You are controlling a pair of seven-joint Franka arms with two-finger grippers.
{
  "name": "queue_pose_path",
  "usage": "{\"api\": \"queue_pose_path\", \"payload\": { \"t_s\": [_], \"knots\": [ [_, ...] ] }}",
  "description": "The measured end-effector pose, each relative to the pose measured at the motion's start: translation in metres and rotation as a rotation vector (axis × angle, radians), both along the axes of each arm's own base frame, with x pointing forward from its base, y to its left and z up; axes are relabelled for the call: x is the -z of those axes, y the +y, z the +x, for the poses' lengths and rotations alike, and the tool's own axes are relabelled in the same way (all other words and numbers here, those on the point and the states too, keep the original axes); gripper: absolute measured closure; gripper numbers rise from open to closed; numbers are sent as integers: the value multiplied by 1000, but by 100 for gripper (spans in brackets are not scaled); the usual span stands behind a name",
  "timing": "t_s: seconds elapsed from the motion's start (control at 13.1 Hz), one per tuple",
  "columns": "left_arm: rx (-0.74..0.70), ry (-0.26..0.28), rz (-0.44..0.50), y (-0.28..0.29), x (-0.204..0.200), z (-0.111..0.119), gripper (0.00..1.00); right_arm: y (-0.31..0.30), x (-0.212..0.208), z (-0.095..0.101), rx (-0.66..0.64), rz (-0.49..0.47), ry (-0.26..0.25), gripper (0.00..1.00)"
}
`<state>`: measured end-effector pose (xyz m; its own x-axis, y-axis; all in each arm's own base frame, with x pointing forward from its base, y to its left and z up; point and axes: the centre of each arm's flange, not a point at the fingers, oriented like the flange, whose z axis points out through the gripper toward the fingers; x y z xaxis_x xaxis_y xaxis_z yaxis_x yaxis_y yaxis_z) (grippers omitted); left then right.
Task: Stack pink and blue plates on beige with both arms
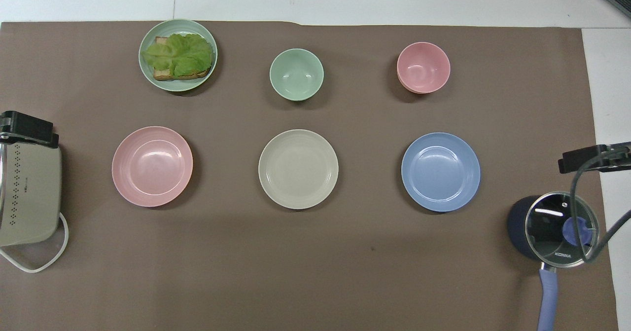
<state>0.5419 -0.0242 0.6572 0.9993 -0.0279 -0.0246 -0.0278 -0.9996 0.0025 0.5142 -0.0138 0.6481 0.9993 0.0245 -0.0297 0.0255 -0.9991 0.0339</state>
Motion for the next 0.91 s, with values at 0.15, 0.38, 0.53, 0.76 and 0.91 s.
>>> {"api": "queue_pose_path", "payload": {
  "t_s": [0.15,0.38,0.53,0.76,0.91],
  "knots": [
    [1,-1,0,0,-1,0,0,0,0,0,0,0,0,0],
    [-10,11,0,5,9,-1,0,0,0,0,0,0,0,0],
    [-16,12,-1,8,49,7,0,0,0,0,0,0,0,0],
    [-39,3,-1,20,135,16,0,0,0,0,0,0,0,0],
    [-57,5,0,30,184,20,0,0,0,0,0,0,0,0]
  ]
}}
